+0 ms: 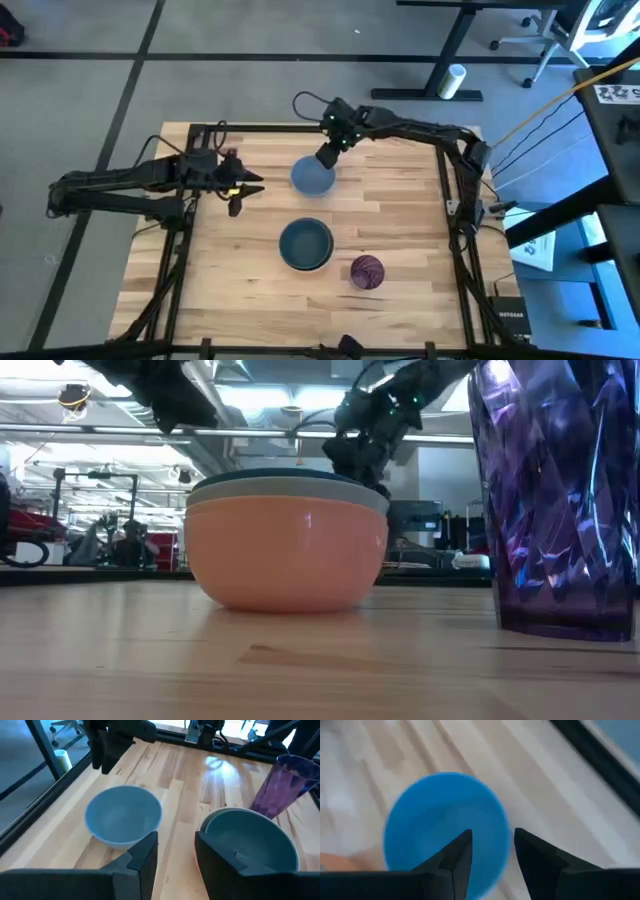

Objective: Nest bowls inside each other
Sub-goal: Stack the light blue bowl on top of the blue bowl

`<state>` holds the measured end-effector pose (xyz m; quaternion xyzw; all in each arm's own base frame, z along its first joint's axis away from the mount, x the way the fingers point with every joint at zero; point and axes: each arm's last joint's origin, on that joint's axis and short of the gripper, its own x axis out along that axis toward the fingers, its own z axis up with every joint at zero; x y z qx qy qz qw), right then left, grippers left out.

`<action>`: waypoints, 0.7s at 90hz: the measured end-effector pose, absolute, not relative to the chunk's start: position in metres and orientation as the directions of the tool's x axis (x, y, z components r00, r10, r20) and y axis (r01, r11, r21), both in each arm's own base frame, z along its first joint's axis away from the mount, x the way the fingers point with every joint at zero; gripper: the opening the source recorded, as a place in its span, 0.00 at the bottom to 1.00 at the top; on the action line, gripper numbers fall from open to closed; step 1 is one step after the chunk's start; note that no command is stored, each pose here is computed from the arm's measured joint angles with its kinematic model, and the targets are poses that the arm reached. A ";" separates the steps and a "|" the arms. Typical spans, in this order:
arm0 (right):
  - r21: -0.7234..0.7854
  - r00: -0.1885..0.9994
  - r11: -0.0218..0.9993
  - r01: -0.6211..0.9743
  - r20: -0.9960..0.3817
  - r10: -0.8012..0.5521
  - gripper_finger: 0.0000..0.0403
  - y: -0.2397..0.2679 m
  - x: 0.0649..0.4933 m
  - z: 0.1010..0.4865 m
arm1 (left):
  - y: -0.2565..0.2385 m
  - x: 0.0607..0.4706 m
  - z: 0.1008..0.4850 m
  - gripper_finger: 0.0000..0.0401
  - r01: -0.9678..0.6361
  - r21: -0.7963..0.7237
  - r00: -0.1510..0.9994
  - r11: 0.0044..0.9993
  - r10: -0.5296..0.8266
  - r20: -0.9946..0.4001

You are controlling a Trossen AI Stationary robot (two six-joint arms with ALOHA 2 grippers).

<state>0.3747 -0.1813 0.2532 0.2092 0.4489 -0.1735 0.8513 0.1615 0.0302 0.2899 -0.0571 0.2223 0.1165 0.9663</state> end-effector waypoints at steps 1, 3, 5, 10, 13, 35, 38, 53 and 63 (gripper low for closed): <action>0.199 0.536 0.853 0.483 -0.837 -0.108 0.33 -0.181 0.375 0.254 | 0.030 0.162 0.290 0.28 -0.251 -0.059 0.874 0.966 0.200 -0.443; 0.197 0.534 0.854 0.482 -0.838 -0.108 0.33 -0.180 0.375 0.254 | 0.030 0.162 0.290 0.28 -0.252 -0.061 0.874 0.966 0.200 -0.442; 0.193 0.529 0.852 0.487 -0.841 -0.112 0.33 -0.179 0.375 0.254 | 0.030 0.162 0.290 0.28 -0.252 -0.062 0.874 0.966 0.200 -0.442; 0.177 0.507 0.851 0.494 -0.854 -0.116 0.33 -0.177 0.375 0.253 | 0.030 0.162 0.290 0.28 -0.254 -0.065 0.874 0.965 0.200 -0.442; 0.160 0.487 0.851 0.501 -0.865 -0.124 0.33 -0.175 0.374 0.252 | 0.030 0.162 0.290 0.28 -0.254 -0.065 0.874 0.965 0.200 -0.443; 0.117 0.413 0.868 0.483 -0.904 -0.108 0.33 -0.169 0.378 0.234 | 0.030 0.162 0.290 0.28 -0.255 -0.069 0.873 0.965 0.199 -0.445; 0.113 0.397 0.868 0.484 -0.912 -0.102 0.33 -0.169 0.378 0.231 | 0.030 0.161 0.289 0.28 -0.255 -0.069 0.872 0.965 0.198 -0.448; 0.108 0.365 0.872 0.476 -0.927 -0.084 0.33 -0.171 0.379 0.221 | 0.030 0.161 0.289 0.28 -0.254 -0.069 0.871 0.965 0.198 -0.449; 0.101 0.350 0.874 0.476 -0.933 -0.083 0.33 -0.173 0.379 0.217 | 0.030 0.161 0.289 0.28 -0.255 -0.070 0.871 0.965 0.197 -0.450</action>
